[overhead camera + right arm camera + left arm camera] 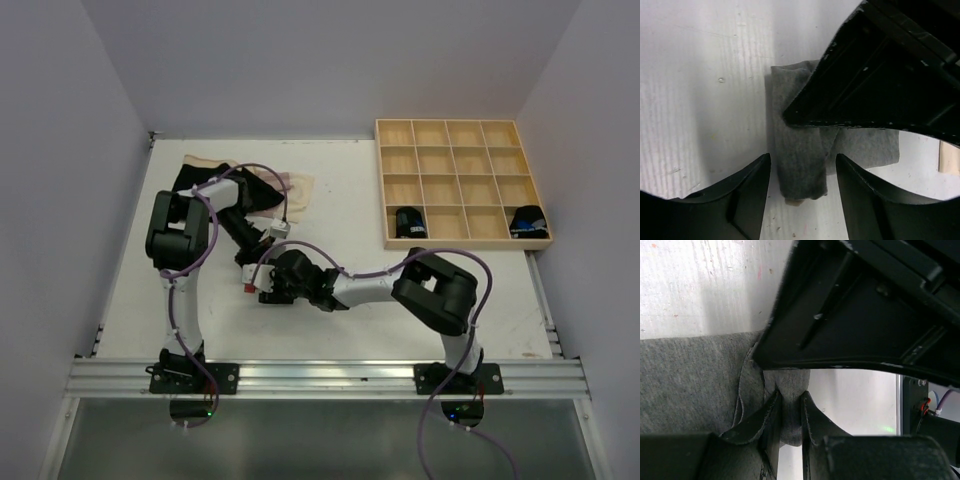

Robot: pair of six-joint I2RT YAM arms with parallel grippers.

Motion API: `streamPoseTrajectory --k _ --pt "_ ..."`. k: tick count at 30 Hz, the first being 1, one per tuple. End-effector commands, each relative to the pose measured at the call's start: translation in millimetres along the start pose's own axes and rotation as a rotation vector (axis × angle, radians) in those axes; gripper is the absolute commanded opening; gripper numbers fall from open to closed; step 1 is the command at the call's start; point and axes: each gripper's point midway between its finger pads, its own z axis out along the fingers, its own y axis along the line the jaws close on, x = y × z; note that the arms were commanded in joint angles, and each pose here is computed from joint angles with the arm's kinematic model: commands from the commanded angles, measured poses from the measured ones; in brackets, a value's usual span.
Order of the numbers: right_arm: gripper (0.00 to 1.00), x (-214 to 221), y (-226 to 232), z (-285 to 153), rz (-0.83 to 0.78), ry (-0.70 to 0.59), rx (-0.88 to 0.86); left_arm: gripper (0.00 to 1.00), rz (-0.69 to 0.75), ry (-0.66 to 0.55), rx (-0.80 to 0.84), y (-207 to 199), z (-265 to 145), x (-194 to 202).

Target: Roll the underwear

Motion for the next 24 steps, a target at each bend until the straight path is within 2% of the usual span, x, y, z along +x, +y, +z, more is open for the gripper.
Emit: streamPoseTrajectory --k 1,4,5,8,9,11,13,16,19,23,24 --pt "0.59 -3.8 -3.6 8.9 0.001 -0.014 -0.008 0.13 0.104 0.195 -0.063 36.7 6.5 46.6" --pt "0.46 -1.5 3.5 12.9 0.017 -0.012 -0.057 0.13 0.105 0.194 -0.067 37.0 6.7 46.7" --pt "0.31 3.4 6.7 13.1 0.022 0.005 -0.075 0.14 0.108 0.194 -0.070 37.6 6.3 46.3" --pt "0.06 3.7 12.0 11.5 0.064 0.012 -0.121 0.17 0.120 0.181 -0.085 37.2 5.0 42.2" --pt "0.02 3.4 13.8 10.1 0.095 0.014 -0.136 0.18 0.119 0.173 -0.095 37.3 4.0 40.5" --pt "0.00 7.3 24.5 6.0 0.123 0.044 -0.191 0.24 0.125 0.135 -0.146 41.9 -2.8 29.4" --pt "0.00 6.5 29.8 1.6 0.165 0.062 -0.224 0.38 0.162 0.078 -0.199 42.1 -14.7 13.4" --pt "0.00 15.2 43.7 -8.2 0.236 0.130 -0.294 0.45 0.202 -0.030 -0.278 38.9 -40.2 -10.4" --pt "0.00 20.3 56.3 -18.2 0.321 0.164 -0.361 0.49 0.232 -0.157 -0.376 35.6 -77.5 -32.7" --pt "0.00 28.5 61.6 -25.4 0.474 0.182 -0.423 0.51 0.236 -0.299 -0.515 24.2 -127.9 -40.2" --pt "0.00 25.6 64.1 -26.3 0.502 0.164 -0.453 0.51 0.266 -0.317 -0.603 19.1 -149.8 -39.8"
